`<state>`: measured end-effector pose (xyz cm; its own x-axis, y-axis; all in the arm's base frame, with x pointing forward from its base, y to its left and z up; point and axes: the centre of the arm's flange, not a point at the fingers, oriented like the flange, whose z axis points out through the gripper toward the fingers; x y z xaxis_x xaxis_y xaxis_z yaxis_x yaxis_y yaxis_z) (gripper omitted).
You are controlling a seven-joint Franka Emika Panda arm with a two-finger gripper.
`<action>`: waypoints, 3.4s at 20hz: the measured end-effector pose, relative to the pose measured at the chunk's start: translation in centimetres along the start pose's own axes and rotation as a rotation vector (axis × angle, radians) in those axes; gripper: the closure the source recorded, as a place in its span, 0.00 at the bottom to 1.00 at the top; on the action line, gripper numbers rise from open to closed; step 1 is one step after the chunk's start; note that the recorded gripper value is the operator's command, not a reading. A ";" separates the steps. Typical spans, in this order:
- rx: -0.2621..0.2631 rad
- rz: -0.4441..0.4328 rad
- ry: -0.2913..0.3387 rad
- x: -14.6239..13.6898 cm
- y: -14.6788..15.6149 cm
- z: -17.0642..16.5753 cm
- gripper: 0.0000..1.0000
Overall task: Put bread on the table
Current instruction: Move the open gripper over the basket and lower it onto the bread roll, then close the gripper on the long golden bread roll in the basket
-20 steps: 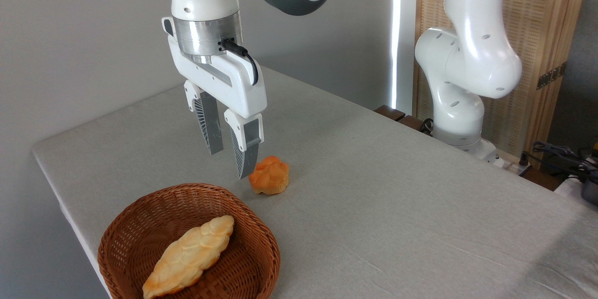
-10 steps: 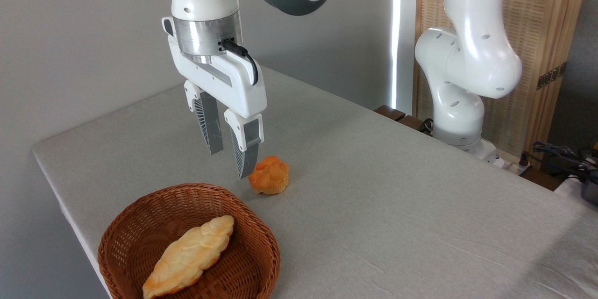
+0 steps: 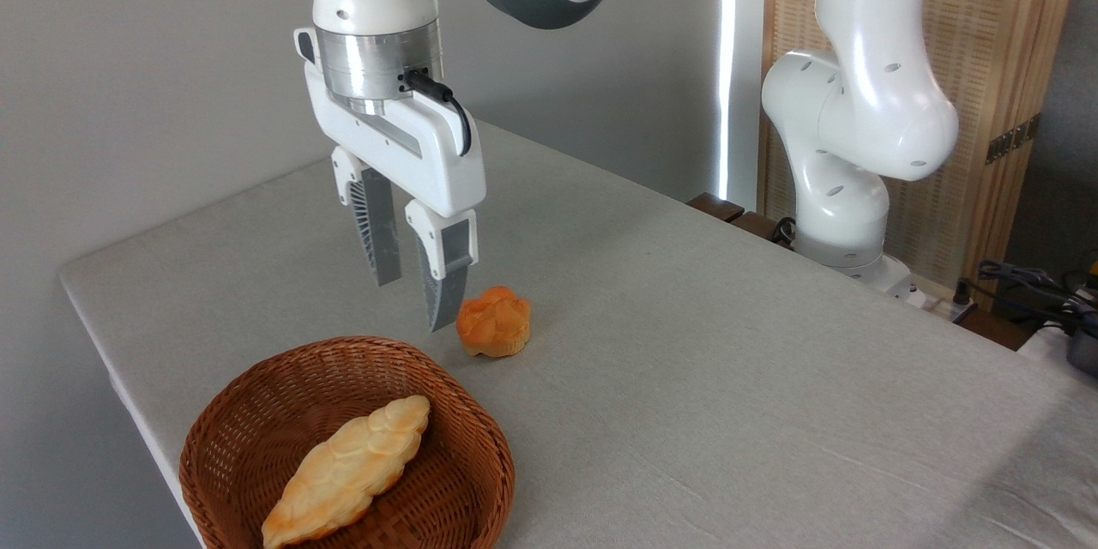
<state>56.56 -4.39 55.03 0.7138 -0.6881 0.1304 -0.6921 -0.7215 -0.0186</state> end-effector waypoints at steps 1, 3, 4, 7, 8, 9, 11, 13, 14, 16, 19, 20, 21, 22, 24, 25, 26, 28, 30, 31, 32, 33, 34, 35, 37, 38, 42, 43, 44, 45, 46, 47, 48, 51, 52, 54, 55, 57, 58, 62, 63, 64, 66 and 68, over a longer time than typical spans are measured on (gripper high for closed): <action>0.005 -0.001 0.005 0.1 -0.1 0.0 0.00; 0.014 -0.003 0.013 0.3 -0.4 0.5 0.00; 0.018 -0.004 0.015 0.5 -0.7 1.0 0.00; 0.031 -0.006 0.025 1.0 -1.3 2.1 0.00; 0.036 -0.007 0.029 1.1 -1.4 2.4 0.00; 0.044 -0.008 0.035 1.4 -1.7 2.9 0.00; 0.053 -0.010 0.040 1.7 -2.2 3.9 0.00; 0.053 -0.017 0.036 2.0 -2.6 5.2 0.00; 0.053 -0.026 0.032 2.1 -2.9 6.0 0.00; 0.056 -0.040 0.027 2.1 -3.5 7.3 0.00; 0.061 -0.051 0.023 2.2 -4.3 9.0 0.00; 0.061 -0.053 0.018 2.2 -4.5 9.8 0.00; 0.061 -0.053 0.016 2.3 -4.6 10.3 0.00; 0.064 -0.053 0.016 2.5 -4.8 11.2 0.00; 0.069 -0.054 0.015 2.7 -5.1 12.3 0.00; 0.069 -0.053 0.015 2.7 -5.1 12.6 0.00; 0.069 -0.053 0.013 2.8 -5.2 13.0 0.00; 0.069 -0.053 0.012 2.8 -5.2 13.3 0.00; 0.068 -0.052 0.011 2.8 -5.2 13.4 0.00; 0.068 -0.052 0.011 2.8 -5.2 13.4 0.00; 0.068 -0.052 0.011 2.9 -5.2 13.4 0.00; 0.068 -0.051 0.010 2.9 -5.1 13.4 0.00; 0.067 -0.051 0.010 2.9 -5.1 13.5 0.00; 0.067 -0.050 0.009 2.9 -5.1 13.5 0.00; 0.065 -0.048 0.009 3.0 -5.0 13.6 0.00; 0.065 -0.047 0.009 3.1 -4.9 13.6 0.00; 0.067 -0.042 0.013 3.4 -4.7 13.5 0.00; 0.069 -0.041 0.016 3.5 -4.8 13.3 0.00; 0.071 -0.040 0.018 3.5 -4.8 13.2 0.00; 0.073 -0.040 0.021 3.6 -4.8 13.0 0.00; 0.074 -0.039 0.022 3.7 -4.8 13.0 0.00; 0.074 -0.038 0.023 3.8 -4.8 12.9 0.00; 0.074 -0.036 0.024 3.8 -4.7 12.9 0.00; 0.072 -0.029 0.025 4.1 -4.3 12.9 0.00; 0.072 -0.028 0.025 4.2 -4.3 12.9 0.00; 0.070 -0.026 0.024 4.3 -4.2 13.1 0.00; 0.069 -0.026 0.022 4.3 -4.2 13.2 0.00; 0.067 -0.026 0.018 4.3 -4.2 13.5 0.00; 0.066 -0.026 0.017 4.3 -4.2 13.6 0.00; 0.064 -0.025 0.013 4.3 -4.2 13.8 0.17; 0.064 -0.025 0.013 4.2 -4.2 13.9 0.25; 0.064 -0.025 0.012 4.2 -4.2 13.9 0.44; 0.064 -0.026 0.012 4.2 -4.2 13.9 0.59; 0.064 -0.026 0.012 4.2 -4.2 13.9 0.61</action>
<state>64.01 -5.31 41.87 0.7296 -0.6687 0.1432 -0.6652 -0.7425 -0.0782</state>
